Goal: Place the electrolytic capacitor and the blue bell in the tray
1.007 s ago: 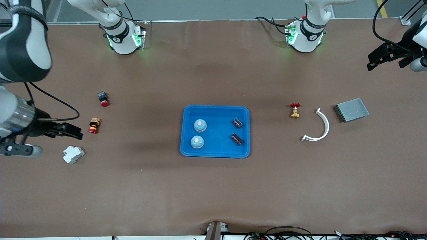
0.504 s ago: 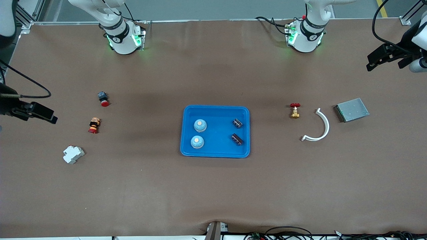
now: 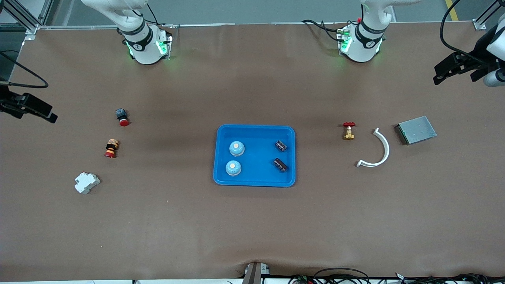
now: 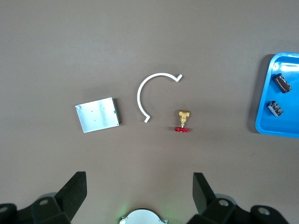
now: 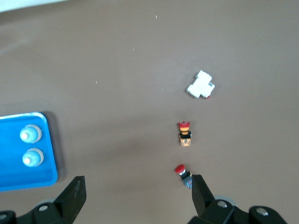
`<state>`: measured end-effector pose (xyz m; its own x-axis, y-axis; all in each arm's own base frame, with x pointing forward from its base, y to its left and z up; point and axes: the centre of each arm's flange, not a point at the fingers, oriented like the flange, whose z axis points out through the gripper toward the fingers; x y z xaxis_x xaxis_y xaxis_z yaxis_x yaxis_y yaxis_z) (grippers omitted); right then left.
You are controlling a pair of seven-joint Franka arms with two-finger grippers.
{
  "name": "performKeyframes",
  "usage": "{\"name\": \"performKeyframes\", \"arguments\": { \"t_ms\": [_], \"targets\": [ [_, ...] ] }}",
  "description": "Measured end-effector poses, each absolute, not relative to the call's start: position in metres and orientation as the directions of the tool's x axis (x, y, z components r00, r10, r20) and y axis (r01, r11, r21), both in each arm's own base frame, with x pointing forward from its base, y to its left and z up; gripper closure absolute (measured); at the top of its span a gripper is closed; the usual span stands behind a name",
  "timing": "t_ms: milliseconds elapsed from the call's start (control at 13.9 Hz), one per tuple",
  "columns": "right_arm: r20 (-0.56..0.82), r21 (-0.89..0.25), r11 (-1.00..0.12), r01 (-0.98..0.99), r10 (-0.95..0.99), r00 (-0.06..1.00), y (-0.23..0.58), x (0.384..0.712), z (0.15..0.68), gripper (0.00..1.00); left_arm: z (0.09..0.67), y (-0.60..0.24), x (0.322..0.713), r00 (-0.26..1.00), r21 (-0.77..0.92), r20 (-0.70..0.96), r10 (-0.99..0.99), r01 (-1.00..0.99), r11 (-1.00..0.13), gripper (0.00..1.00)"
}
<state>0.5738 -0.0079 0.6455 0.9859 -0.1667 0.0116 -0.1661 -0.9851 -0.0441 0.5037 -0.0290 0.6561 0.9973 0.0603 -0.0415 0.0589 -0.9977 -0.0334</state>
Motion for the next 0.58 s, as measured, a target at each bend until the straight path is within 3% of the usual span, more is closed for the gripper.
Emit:
{"name": "performKeyframes", "arguments": {
  "t_ms": [576],
  "targets": [
    [-0.021, -0.042, -0.987, -0.155, -0.154, 0.988, -0.0031, 0.565, 0.639, 0.0, 0.6547, -0.0292, 0.5046, 0.997, -0.034, -0.044, 0.06, 0.058, -0.998, 0.0]
  ]
}}
